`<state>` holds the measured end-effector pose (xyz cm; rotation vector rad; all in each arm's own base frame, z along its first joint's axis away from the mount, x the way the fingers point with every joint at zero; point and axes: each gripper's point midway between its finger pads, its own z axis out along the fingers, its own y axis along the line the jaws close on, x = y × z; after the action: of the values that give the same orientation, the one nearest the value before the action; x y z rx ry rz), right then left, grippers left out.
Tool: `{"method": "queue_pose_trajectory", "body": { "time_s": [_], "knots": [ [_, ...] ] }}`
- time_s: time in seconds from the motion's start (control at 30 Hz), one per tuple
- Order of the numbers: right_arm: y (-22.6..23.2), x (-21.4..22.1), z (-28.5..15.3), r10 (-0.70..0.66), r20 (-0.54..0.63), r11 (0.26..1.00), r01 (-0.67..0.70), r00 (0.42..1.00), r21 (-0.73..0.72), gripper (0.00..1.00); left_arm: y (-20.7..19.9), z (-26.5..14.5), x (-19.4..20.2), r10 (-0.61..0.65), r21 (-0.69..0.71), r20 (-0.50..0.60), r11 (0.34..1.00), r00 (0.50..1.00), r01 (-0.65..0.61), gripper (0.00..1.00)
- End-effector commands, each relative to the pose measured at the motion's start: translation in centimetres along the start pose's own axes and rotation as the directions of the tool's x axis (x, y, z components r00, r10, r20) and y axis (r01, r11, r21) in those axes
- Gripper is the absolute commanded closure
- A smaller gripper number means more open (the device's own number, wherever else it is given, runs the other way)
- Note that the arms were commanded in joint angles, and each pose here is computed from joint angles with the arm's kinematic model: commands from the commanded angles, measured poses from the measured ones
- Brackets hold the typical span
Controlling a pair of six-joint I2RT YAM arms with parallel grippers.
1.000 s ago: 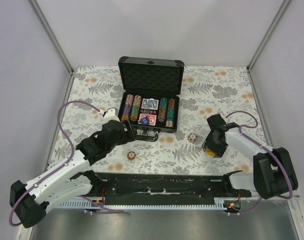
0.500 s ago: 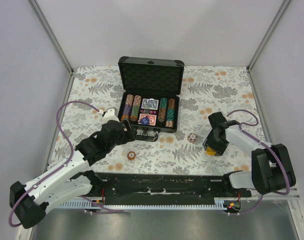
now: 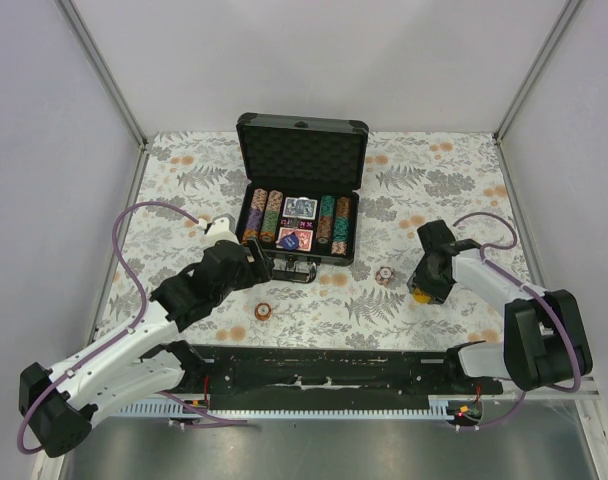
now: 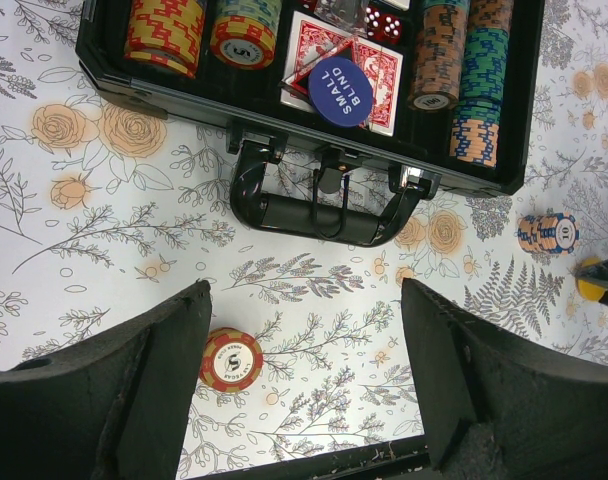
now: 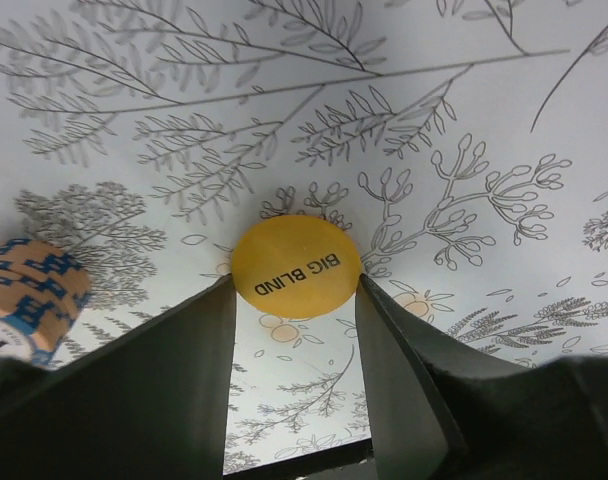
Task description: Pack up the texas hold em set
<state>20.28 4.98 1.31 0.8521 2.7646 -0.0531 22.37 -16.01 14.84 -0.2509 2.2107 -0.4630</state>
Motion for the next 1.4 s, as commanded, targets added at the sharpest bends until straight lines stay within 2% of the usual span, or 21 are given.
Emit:
{"method": "queue_pose_trajectory", "body": {
  "time_s": [0.0, 0.33, 0.63, 0.87, 1.0, 1.13, 1.37],
  "knots": [
    [2.8, -4.8, -3.0, 0.018, 0.162, 0.995, -0.001, 0.987, -0.102, 0.49, -1.1, -0.5, -1.4, -0.031, 0.029, 0.038, 0.999, 0.999, 0.03, 0.17],
    [9.7, -9.4, -10.3, 0.018, 0.299, 0.948, 0.079, 0.954, -0.309, 0.49, -1.2, -0.6, -2.0, -0.017, 0.018, 0.05, 1.0, 0.999, 0.017, 0.17],
    [24.0, -8.6, -14.7, -0.126, 0.477, 0.837, 0.351, 0.87, -0.419, 0.49, -1.0, -1.2, -2.5, -0.006, 0.003, 0.057, 1.0, 0.998, 0.006, 0.17],
    [34.6, -8.0, -12.8, -0.242, 0.579, 0.781, 0.51, 0.778, -0.359, 0.49, -0.5, -2.2, -2.9, -0.004, -0.006, 0.065, 1.0, 0.998, 0.005, 0.17],
    [38.1, -8.0, -10.9, -0.29, 0.61, 0.765, 0.561, 0.737, -0.315, 0.49, -0.1, -2.6, -3.1, -0.009, -0.01, 0.078, 1.0, 0.997, 0.01, 0.17],
    [40.3, -7.7, -9.3, -0.331, 0.613, 0.751, 0.593, 0.718, -0.29, 0.48, 0.0, -2.7, -3.1, -0.006, -0.018, 0.075, 1.0, 0.997, 0.007, 0.16],
    [41.2, -7.1, -6.6, -0.375, 0.594, 0.753, 0.608, 0.711, -0.253, 0.48, 0.3, -2.6, -2.7, 0.003, -0.025, 0.064, 1.0, 0.998, -0.001, 0.16]
  ]
}}
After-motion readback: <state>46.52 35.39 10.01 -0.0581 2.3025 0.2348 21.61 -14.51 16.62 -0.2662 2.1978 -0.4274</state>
